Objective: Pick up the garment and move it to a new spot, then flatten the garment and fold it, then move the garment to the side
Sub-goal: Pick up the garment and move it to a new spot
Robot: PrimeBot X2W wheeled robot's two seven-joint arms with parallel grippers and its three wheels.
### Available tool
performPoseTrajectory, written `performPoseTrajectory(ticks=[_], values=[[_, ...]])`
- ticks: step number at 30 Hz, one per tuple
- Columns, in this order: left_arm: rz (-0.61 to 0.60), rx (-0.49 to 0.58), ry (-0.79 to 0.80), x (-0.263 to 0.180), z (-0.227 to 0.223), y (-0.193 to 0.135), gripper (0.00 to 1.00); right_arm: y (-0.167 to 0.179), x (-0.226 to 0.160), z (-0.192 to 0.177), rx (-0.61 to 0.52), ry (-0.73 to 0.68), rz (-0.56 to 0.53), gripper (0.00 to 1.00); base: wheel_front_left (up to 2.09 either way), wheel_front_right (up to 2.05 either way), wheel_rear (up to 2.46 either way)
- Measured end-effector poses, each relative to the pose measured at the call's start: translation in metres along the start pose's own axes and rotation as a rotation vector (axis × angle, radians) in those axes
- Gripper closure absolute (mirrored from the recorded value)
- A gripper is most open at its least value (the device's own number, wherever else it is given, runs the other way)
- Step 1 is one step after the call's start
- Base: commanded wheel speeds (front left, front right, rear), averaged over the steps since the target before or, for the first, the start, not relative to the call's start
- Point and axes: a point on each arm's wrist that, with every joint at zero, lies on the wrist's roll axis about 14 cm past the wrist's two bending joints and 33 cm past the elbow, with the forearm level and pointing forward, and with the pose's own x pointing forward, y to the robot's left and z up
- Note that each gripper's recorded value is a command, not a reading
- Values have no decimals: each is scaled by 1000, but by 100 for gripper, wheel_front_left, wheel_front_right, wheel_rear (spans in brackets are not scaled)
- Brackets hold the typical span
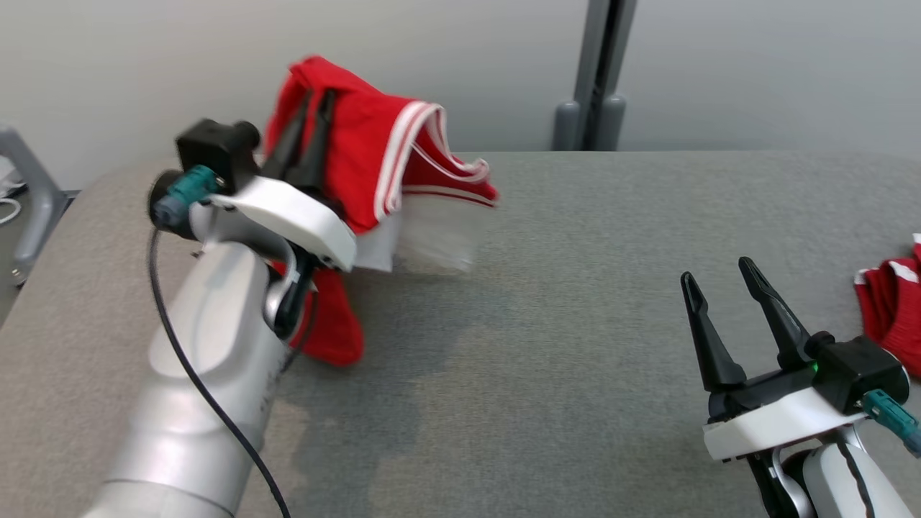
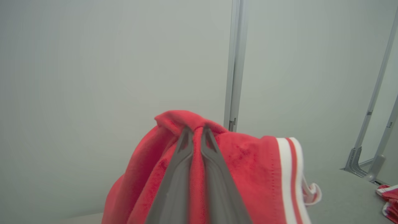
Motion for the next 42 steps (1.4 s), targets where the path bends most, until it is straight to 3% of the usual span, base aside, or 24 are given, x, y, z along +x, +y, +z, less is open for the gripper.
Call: performPoseTrajectory(ticks=[3, 5, 8, 13, 14, 15, 16, 21, 27, 32, 36, 42], values=[[-112, -31, 23, 0, -16, -42, 100, -10, -5, 5, -10, -12, -35, 0, 0, 0, 0], [-219, -106, 53, -1, -33, -92, 100, -25, -10, 12, -24, -28, -76, 0, 0, 0, 0], [-288, -179, 115, -7, -55, -139, 100, -42, -18, 17, -38, -35, -129, 0, 0, 0, 0], [-423, -144, 276, -29, -109, -204, 100, -71, -37, 21, -58, -31, -228, 0, 0, 0, 0], [-442, -125, 310, -34, -121, -212, 92, -76, -42, 21, -62, -28, -248, 0, 0, 0, 0], [-461, -100, 345, -39, -134, -219, 13, -82, -46, 22, -67, -27, -270, 0, 0, 0, 0], [-474, -95, 380, -44, -145, -225, 0, -89, -51, 24, -73, -27, -292, 0, 0, 0, 0], [-538, -76, 516, -65, -185, -246, 0, -112, -73, 28, -99, -19, -379, 0, 0, 0, 0], [-456, -117, 495, -48, -176, -234, 0, -115, -75, 27, -98, -19, -389, 0, 0, 0, 0], [-337, -95, 318, -12, -124, -201, 0, -99, -63, 27, -94, -26, -327, 0, 0, 0, 0], [-253, -108, 198, -10, -88, -160, 0, -79, -52, 27, -89, -35, -256, 0, 0, 0, 0], [-84, -38, 118, -46, -71, -74, 0, -59, -42, 34, -74, -68, -201, 0, 0, 0, 0]])
